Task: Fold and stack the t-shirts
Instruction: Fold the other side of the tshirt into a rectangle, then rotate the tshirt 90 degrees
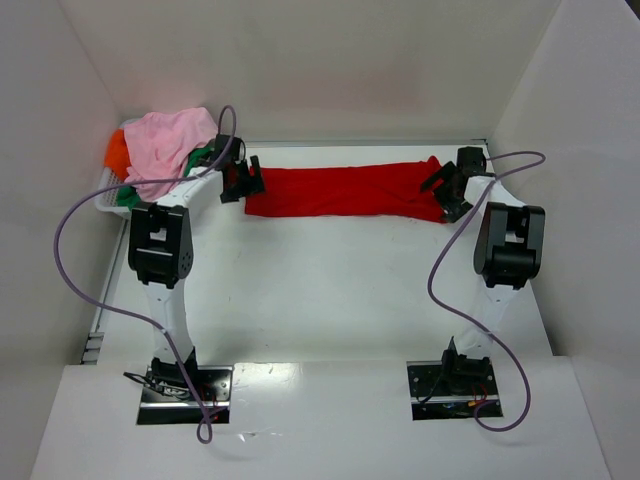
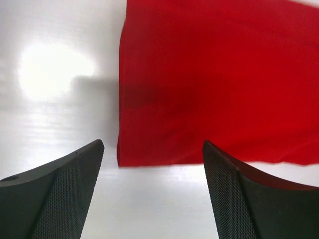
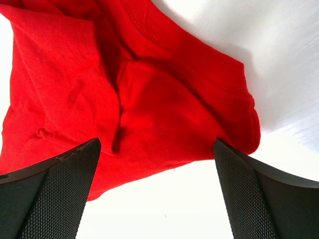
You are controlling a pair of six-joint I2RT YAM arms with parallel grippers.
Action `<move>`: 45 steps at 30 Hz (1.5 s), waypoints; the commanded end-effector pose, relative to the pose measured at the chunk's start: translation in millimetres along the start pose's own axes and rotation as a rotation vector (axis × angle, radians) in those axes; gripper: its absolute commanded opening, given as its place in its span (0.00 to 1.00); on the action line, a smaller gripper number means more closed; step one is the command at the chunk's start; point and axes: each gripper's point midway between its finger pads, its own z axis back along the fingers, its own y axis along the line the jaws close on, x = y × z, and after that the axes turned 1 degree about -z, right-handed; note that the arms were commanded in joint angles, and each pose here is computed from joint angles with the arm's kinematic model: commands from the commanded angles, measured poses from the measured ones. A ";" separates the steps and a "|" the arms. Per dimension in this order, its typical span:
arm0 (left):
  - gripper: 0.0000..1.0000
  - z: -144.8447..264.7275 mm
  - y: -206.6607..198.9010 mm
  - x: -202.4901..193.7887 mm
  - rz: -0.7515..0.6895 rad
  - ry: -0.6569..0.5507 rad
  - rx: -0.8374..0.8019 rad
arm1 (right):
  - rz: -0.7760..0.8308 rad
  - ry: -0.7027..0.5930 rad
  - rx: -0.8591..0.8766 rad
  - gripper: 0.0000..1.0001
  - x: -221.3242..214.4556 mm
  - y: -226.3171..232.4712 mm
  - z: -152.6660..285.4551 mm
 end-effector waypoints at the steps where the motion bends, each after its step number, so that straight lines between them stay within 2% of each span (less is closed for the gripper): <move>1: 0.88 -4.2 3.7 23.3 -0.097 -0.047 0.053 | -0.012 -0.076 0.045 0.99 18.4 11.6 17.6; 6: 0.84 -11.3 7.9 2.8 -0.085 0.012 0.052 | -0.013 -0.084 0.037 0.99 19.9 10.1 17.3; 10: 0.77 -16.0 6.6 -14.7 -0.049 0.055 0.028 | -0.016 -0.077 -0.027 0.99 15.8 -4.4 13.8; 15: 0.56 -15.6 4.2 -28.8 -0.028 0.094 0.002 | -0.024 -0.098 -0.078 0.88 21.8 -16.1 11.9; 16: 0.50 -15.6 4.2 -28.8 -0.028 0.094 0.002 | -0.024 -0.099 -0.092 0.85 21.6 -19.0 12.1; 19: 0.43 -16.1 3.4 -33.3 -0.018 0.107 -0.006 | -0.032 -0.103 -0.096 0.71 24.8 -22.0 12.3; 20: 0.39 -16.7 2.6 -31.3 -0.019 0.099 -0.009 | -0.032 -0.109 -0.102 0.61 26.0 -23.1 12.3; 23: 0.32 -23.8 5.6 -42.2 -0.017 0.129 -0.007 | -0.023 -0.100 -0.112 0.46 24.8 -25.0 10.1; 24: 0.27 -23.8 5.2 -42.2 -0.006 0.129 -0.006 | -0.023 -0.088 -0.125 0.38 22.5 -27.6 7.0; 28: 0.18 -25.5 5.3 -43.5 0.005 0.138 -0.002 | -0.012 -0.068 -0.145 0.22 18.6 -32.5 2.8; 30: 0.13 -25.5 5.3 -43.5 0.005 0.138 -0.002 | -0.012 -0.061 -0.152 0.17 17.0 -34.1 3.2; 32: 0.07 -25.1 12.2 -43.2 0.013 0.141 0.017 | -0.012 -0.063 -0.166 0.16 17.7 -36.3 1.5; 33: 0.01 -24.4 13.0 -45.3 0.013 0.150 0.020 | -0.012 -0.063 -0.166 0.16 17.7 -36.3 1.5; 45: 0.00 7.0 25.6 -68.2 0.015 0.225 0.075 | 0.001 -0.074 -0.195 0.19 23.9 -43.7 -2.3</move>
